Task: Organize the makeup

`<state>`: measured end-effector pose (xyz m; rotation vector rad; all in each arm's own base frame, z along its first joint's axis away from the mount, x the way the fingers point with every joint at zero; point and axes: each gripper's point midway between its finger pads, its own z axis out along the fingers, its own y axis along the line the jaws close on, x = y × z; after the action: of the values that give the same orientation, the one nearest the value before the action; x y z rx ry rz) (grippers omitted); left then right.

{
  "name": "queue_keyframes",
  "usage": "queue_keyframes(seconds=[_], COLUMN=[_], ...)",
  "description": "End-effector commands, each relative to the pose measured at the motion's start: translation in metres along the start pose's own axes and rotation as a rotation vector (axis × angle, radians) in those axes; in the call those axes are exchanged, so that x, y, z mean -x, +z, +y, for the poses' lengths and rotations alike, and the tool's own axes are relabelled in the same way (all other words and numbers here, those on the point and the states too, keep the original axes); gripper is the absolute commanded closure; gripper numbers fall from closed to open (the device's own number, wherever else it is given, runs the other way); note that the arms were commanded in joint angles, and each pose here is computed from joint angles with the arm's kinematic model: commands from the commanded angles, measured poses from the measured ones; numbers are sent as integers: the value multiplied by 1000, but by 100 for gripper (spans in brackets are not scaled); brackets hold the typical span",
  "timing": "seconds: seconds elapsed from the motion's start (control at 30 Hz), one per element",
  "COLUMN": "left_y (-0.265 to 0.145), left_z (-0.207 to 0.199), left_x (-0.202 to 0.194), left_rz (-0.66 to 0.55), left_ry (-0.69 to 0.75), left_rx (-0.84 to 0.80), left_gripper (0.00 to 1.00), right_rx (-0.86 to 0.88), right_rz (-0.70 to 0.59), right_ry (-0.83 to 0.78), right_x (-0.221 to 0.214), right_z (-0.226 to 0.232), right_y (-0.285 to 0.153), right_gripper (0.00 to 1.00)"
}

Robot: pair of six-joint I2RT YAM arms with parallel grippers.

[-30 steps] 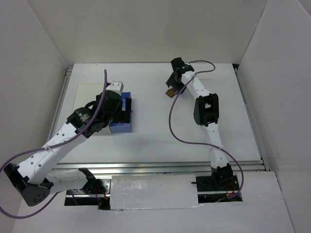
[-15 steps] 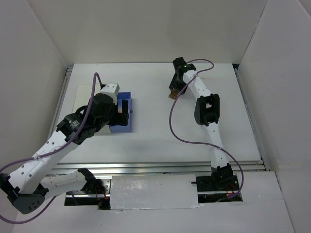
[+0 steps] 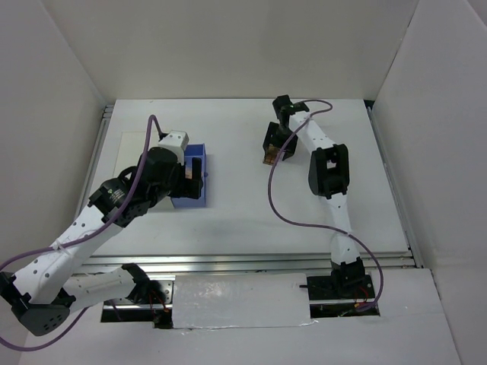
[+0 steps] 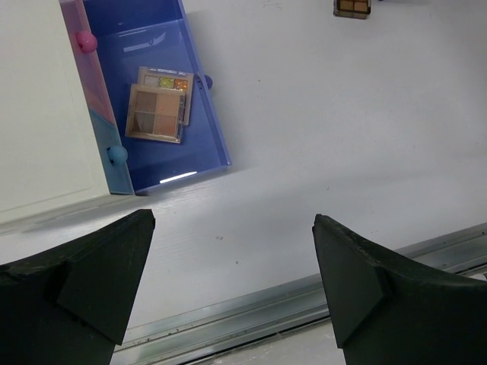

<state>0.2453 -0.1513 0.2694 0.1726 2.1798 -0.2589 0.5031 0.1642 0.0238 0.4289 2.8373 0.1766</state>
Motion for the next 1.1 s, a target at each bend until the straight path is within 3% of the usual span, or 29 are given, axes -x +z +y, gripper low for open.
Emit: queue_keyframes(seconds=[0.0,0.3,0.67,0.9,0.97,1.07], left_y=[0,15,26,26,25,26], left_z=[-6,-6,0,2,3,2], left_x=[12,4,1,0,0,0], left_rz=[-44,5,31,33,28,31], left_ry=[-8,1,-8,-12,-15,-13], left_rx=[-28,-10,6,5,6,2], left_gripper=[1,1,1,1,1,1], right_rx=[-101,16,82,-77,-76,-63], right_rz=[192,-75,-129,-56,-36,-22], right_ry=[-92,-39,-65,-66,-69,-81], right_x=[-70,-33,-29,-38,-47,-52], right_z=[-26,14,44,20,16,16], right_y=[11,-23,-21,4,8,1], right_gripper=[23,19,19,20,25,42])
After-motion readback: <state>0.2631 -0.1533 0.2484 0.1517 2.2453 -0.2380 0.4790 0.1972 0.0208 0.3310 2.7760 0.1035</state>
